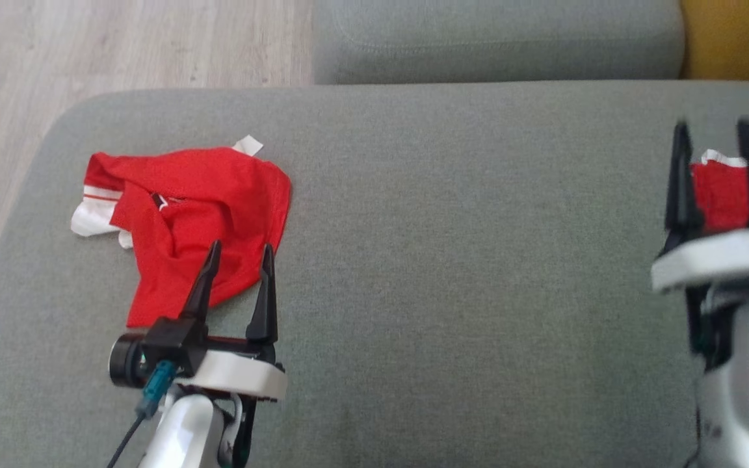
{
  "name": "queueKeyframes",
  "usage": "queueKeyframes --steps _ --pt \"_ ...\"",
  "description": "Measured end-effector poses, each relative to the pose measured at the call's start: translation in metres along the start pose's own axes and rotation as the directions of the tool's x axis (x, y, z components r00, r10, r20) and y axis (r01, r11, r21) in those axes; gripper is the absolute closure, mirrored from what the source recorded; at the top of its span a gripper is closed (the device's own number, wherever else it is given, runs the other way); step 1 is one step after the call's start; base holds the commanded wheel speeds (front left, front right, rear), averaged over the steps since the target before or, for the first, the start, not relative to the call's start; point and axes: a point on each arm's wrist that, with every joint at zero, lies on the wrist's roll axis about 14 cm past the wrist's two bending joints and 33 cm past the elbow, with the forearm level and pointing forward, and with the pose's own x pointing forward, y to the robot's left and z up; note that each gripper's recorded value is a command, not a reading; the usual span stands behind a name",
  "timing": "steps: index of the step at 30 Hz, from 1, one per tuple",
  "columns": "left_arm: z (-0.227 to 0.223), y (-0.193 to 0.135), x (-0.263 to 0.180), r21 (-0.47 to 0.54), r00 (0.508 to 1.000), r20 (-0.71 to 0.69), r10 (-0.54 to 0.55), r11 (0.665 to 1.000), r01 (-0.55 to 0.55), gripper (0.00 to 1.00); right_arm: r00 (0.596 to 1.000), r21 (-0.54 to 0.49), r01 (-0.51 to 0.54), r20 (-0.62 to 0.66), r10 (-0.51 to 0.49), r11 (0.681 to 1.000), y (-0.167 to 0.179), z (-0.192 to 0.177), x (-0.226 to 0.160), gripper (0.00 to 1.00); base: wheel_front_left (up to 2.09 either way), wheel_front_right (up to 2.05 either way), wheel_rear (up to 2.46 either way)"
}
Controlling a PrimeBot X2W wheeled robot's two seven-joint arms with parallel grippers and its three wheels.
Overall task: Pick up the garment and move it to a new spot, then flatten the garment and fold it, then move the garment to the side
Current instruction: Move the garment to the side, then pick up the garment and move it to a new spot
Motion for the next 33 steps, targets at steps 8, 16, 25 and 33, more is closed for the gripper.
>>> queueKeyframes --steps 8,16,25,33 --pt "-0.004 -0.003 -0.012 -0.001 1.000 -0.012 -0.004 1.000 0.004 0.00 0.997 0.168 -0.011 -0.074 0.024 0.986 0.017 -0.047 -0.049 0.00 0.00 0.00 0.00" --pt "-0.017 -0.011 -0.021 0.007 0.999 -0.048 -0.024 1.000 0.024 0.00 0.988 0.183 -0.023 -0.144 0.050 0.983 0.028 -0.077 -0.076 0.00 0.00 0.00 0.00" --pt "-0.014 -0.009 -0.023 0.006 0.999 -0.039 -0.018 1.000 0.018 0.00 0.988 0.193 -0.032 -0.143 0.061 0.981 0.033 -0.079 -0.078 0.00 0.00 0.00 0.00" --pt "-0.008 0.010 -0.033 0.012 0.999 -0.023 0.049 0.999 -0.048 0.00 0.979 0.232 -0.128 -0.126 0.160 0.964 0.068 -0.076 -0.070 0.00 0.00 0.00 0.00"
